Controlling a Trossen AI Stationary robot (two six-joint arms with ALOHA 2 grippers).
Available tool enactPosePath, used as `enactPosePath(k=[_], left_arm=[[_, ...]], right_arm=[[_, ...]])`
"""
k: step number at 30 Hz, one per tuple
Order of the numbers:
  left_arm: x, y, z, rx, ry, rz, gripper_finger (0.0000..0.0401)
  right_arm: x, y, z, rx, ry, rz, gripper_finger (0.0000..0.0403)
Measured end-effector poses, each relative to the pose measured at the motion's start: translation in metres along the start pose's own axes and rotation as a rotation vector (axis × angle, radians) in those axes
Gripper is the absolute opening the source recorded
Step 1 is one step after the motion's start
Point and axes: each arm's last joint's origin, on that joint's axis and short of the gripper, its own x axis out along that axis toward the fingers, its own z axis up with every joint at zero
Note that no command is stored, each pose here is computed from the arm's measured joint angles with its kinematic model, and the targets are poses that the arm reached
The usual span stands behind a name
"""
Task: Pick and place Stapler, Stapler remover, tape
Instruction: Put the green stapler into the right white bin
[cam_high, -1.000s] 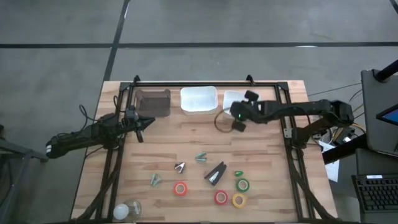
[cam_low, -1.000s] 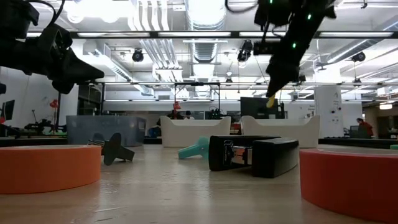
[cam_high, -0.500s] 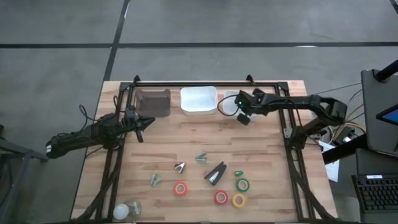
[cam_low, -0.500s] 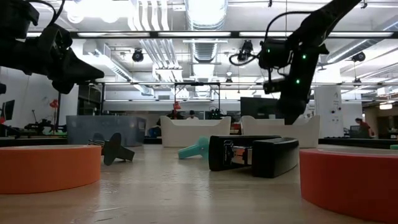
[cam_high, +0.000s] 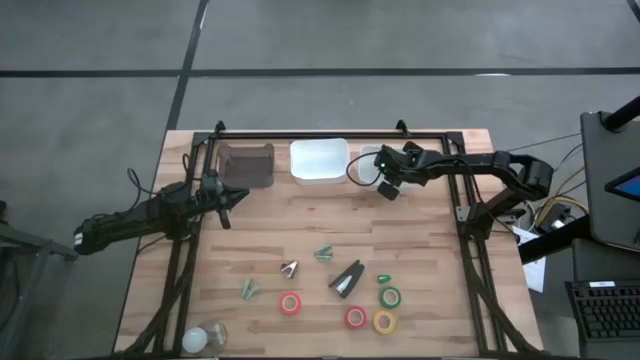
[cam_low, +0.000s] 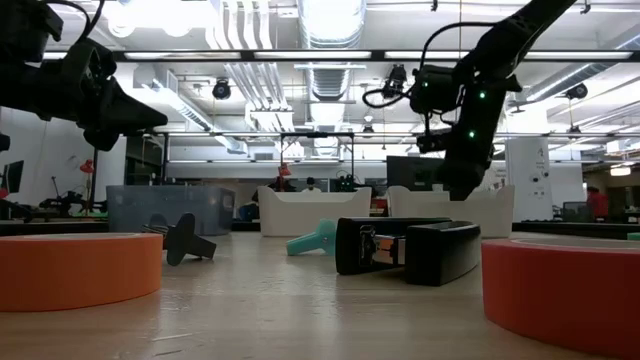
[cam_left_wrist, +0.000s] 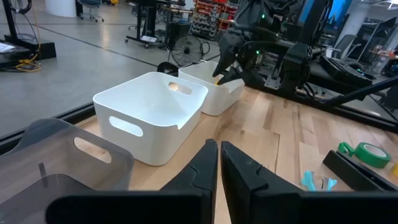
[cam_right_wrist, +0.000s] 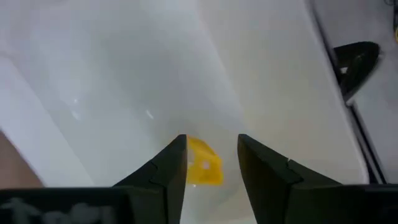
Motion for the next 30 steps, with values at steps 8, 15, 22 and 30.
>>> enactPosePath(k=[8,15,22,30], left_arm=[[0.0,0.0,0.0,0.0,0.0,0.0,0.0023],[0.0,0.0,0.0,0.0,0.0,0.001,0.0026],[0.0,0.0,0.0,0.0,0.0,0.0,0.0024],[0.0,0.0,0.0,0.0,0.0,0.0,0.0023]], right_arm=[[-0.015,-0.006,0.004,0.039,-0.059,0.007,0.0202],[-0.04,-0.001,0.008,0.095,-0.16,0.16,0.0238],[-0.069,0.026,0.011,0.025,-0.301,0.414,0.0257],[-0.095,0.086,0.008,-0.213,-0.472,0.608,0.0251]])
